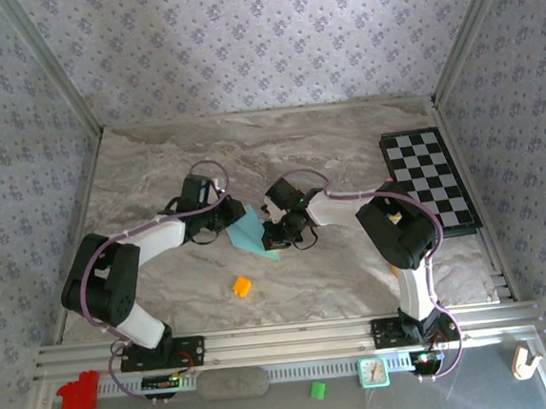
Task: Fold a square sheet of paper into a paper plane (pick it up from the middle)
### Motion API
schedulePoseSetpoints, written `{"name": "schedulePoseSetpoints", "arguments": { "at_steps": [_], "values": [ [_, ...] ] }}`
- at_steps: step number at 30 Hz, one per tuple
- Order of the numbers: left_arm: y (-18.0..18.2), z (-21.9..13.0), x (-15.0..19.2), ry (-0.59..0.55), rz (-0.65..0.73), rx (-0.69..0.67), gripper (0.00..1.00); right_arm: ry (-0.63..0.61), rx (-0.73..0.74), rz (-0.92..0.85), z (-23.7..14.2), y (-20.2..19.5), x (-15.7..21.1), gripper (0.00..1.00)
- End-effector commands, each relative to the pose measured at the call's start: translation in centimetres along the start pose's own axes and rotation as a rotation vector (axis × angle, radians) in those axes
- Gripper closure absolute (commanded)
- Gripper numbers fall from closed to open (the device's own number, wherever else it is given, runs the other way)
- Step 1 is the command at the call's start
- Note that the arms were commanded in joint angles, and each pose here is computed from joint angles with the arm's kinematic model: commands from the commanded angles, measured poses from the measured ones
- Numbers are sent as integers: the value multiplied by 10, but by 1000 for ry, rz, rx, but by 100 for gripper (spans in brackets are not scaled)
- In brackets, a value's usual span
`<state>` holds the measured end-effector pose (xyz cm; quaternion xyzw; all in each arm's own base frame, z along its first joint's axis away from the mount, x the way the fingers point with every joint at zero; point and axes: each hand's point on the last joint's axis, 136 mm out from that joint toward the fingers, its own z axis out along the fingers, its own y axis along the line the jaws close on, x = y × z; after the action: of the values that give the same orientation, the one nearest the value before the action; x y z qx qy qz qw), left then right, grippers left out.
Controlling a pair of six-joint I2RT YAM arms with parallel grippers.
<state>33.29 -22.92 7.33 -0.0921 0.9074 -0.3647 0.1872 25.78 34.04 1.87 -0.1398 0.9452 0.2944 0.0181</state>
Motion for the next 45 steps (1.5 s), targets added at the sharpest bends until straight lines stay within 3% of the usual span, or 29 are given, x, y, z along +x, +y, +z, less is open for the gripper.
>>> {"name": "schedulePoseSetpoints", "arguments": {
  "at_steps": [1,7,15,28,34,40,45],
  "values": [
    [-2,16,12,33,-28,24,88,155,229,116,15,-62,47,99],
    [0,36,47,157,27,-13,88,145,237,120,13,-62,45,99],
    [31,42,51,170,71,-151,89,149,262,133,14,-69,49,99],
    [88,34,-25,92,-1,-216,89,196,319,187,15,-91,76,100],
    [112,15,-60,47,-63,-266,89,175,310,196,11,-88,69,100],
    [84,-14,-90,-43,-51,-246,88,146,253,193,10,-72,57,100],
    [41,-26,-73,-72,-81,-109,87,102,150,164,6,-47,43,99]
  ]
}}
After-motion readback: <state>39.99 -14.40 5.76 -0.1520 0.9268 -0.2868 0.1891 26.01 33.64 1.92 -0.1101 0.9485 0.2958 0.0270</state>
